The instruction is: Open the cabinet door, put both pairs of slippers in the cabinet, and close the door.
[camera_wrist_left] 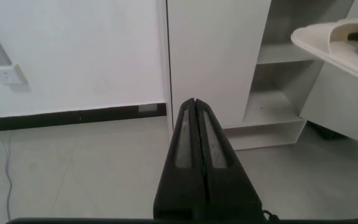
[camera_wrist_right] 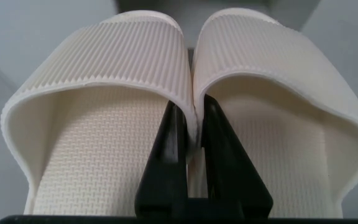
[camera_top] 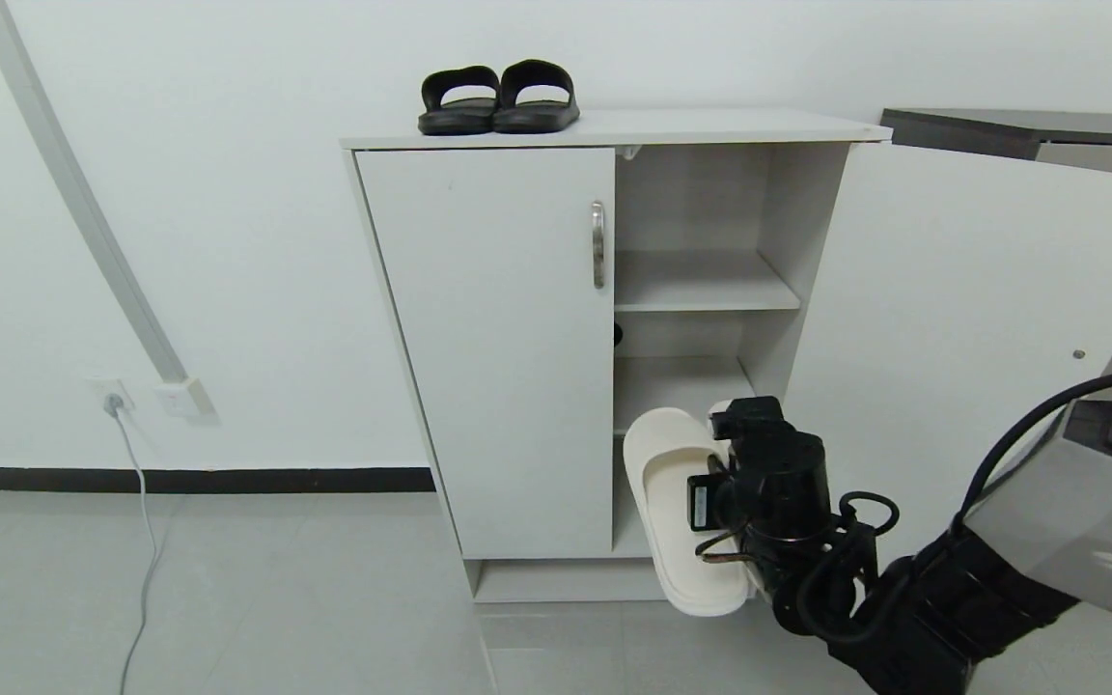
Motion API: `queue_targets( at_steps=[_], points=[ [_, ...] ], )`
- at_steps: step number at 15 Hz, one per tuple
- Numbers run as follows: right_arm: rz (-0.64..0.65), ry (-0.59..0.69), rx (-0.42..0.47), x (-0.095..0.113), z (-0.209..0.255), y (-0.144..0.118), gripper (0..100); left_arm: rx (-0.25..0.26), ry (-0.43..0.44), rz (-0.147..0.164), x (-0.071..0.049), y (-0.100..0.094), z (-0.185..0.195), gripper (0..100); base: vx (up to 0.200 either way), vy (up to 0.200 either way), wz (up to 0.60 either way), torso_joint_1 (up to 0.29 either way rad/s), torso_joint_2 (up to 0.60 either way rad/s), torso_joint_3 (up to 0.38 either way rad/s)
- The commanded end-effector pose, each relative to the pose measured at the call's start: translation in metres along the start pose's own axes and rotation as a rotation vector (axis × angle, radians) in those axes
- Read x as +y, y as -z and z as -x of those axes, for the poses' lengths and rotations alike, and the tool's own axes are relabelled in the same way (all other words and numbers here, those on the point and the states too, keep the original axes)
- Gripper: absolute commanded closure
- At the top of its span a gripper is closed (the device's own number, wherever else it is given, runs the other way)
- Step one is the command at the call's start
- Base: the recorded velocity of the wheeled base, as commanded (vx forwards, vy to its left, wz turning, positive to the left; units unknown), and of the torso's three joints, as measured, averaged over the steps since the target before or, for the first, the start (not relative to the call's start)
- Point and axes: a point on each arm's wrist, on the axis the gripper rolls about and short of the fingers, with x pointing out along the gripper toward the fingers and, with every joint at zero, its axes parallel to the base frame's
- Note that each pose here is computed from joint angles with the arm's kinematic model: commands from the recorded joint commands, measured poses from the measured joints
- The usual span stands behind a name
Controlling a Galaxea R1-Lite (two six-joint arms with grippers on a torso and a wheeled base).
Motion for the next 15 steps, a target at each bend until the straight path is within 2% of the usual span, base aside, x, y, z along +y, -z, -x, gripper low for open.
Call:
queue_targets(
  at_steps=[1, 5, 11, 13, 15],
  points=[
    [-0.015, 0.125, -0.043, 0.017, -0.024, 0.005, 100, 0.001, 0.0, -0.001, 0.0, 0.0, 0.0, 100, 0.0, 0.0, 0.0, 0.0, 0.0, 0.0],
    [-0.025, 0.148, -0.055, 0.019, -0.029, 0.005, 100, 0.003, -0.002, -0.001, 0.0, 0.0, 0.0, 100, 0.0, 0.0, 0.0, 0.0, 0.0, 0.0],
    [-0.017, 0.145, -0.046, 0.02, -0.03, 0.01, 100, 0.003, 0.0, -0.002, 0.0, 0.0, 0.0, 100, 0.0, -0.2, 0.0, 0.004, 0.0, 0.005],
    [-0.014, 0.141, -0.039, 0.021, -0.032, 0.014, 100, 0.001, 0.0, -0.002, 0.0, 0.0, 0.0, 100, 0.0, 0.0, 0.0, 0.0, 0.0, 0.0],
    [-0.018, 0.073, -0.03, 0.023, -0.03, 0.018, 100, 0.003, 0.0, -0.002, 0.0, 0.0, 0.0, 100, 0.0, 0.0, 0.0, 0.0, 0.0, 0.0]
  ],
)
